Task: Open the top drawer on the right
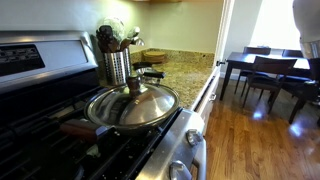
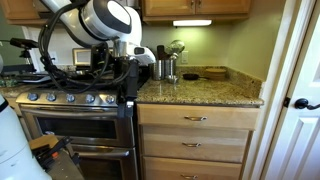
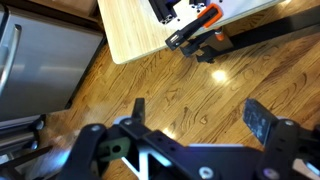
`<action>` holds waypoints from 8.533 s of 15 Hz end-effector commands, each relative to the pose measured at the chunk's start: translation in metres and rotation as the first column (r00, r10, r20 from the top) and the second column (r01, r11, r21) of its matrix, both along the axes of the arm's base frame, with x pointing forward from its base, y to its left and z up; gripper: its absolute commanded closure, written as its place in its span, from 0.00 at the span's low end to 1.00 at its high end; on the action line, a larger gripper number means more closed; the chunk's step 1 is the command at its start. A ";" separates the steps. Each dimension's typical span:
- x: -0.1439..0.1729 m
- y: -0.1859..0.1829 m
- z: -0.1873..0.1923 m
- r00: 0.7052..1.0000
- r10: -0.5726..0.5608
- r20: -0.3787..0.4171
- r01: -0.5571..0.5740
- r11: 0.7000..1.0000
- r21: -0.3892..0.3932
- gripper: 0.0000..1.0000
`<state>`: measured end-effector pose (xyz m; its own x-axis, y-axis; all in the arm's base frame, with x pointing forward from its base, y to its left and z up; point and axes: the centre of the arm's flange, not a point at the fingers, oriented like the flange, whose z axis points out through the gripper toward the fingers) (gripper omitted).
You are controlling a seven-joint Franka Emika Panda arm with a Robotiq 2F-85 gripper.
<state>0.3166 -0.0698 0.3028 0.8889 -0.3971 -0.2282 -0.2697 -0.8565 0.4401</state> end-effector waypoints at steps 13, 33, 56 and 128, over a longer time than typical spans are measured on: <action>0.000 0.000 0.000 1.000 0.000 0.000 0.000 1.000 0.000 0.00; 0.099 -0.005 0.053 0.893 0.225 0.389 -0.272 0.960 0.068 0.00; 0.225 -0.027 0.034 0.848 -0.062 0.527 -0.071 0.971 0.229 0.00; 0.329 -0.036 -0.127 0.652 -0.643 0.402 0.373 0.734 0.568 0.96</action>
<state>0.6501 -0.0999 0.1925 0.5907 -0.8060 -0.0377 -0.7824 -0.5608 -0.2709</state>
